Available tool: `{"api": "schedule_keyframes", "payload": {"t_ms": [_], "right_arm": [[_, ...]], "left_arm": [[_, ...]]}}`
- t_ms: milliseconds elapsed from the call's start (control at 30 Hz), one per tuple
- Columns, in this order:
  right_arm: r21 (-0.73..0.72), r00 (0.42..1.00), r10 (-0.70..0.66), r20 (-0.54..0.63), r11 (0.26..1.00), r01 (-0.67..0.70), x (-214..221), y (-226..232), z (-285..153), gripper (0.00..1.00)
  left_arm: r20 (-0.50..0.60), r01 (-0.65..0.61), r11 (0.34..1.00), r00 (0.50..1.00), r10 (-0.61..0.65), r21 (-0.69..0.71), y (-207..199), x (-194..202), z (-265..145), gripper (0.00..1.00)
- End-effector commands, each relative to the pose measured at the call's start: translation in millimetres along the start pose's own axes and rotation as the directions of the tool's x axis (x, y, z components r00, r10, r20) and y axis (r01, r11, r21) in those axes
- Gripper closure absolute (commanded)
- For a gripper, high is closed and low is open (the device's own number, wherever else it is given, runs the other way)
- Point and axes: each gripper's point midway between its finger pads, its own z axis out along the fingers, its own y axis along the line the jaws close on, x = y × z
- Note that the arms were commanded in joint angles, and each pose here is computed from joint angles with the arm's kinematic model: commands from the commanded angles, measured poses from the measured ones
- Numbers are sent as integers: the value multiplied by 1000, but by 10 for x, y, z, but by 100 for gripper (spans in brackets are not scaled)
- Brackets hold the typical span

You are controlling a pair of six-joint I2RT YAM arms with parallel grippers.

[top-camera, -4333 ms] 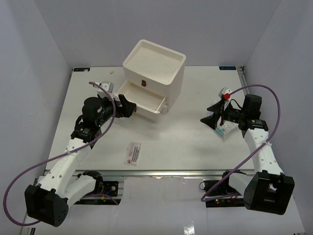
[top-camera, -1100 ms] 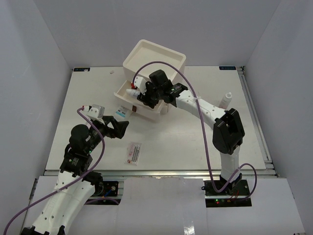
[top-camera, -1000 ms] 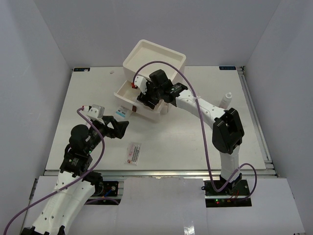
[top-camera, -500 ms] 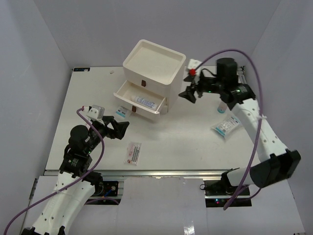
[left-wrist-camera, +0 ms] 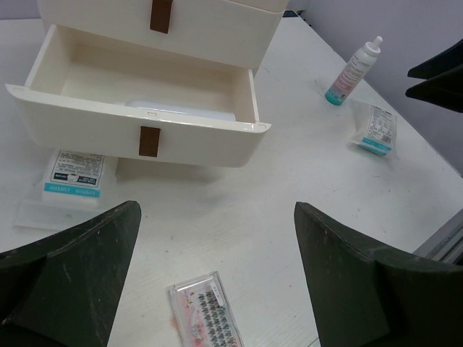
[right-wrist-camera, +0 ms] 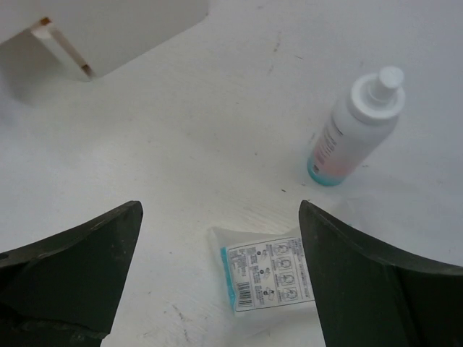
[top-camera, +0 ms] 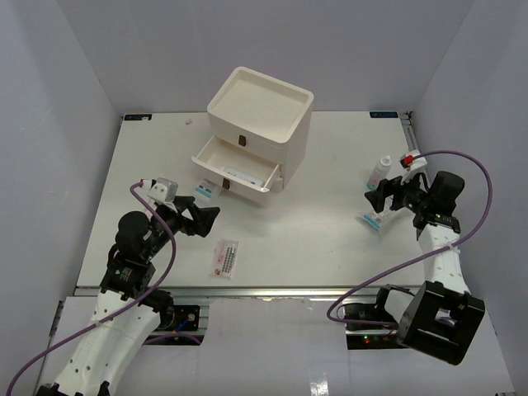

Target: Organize the makeup

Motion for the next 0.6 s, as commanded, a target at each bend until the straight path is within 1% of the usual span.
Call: {"api": "schedule_keyframes", "payload": {"t_ms": [0,133,300,400,500,567], "right_arm": [[220,982,-117,148,972,83,-323,-497,55,3],[221,993,-49,106,975,25,-195,-705,249,4],[241,996,42,81,969,-60,-179,-1023,533,4],[238,997,48,67,969,-63,-168,-1107,692,4],[205,997,26,76,978,-41,-272,-1065,836,1],[187,998,24,62,982,-36,-266,-1040,943,2]], "left_arm": [[15,-11,1000,1000,10,26,-54,-47,-18,2],[14,-11,1000,1000,10,29,-58,-44,-17,2],[13,-10,1000,1000,10,27,-54,-37,-16,2],[15,-12,1000,1000,12,24,-49,-41,-18,2],[16,-13,1000,1000,12,25,-50,-44,-17,2],[14,-10,1000,1000,10,22,-45,-39,-15,2]]}}
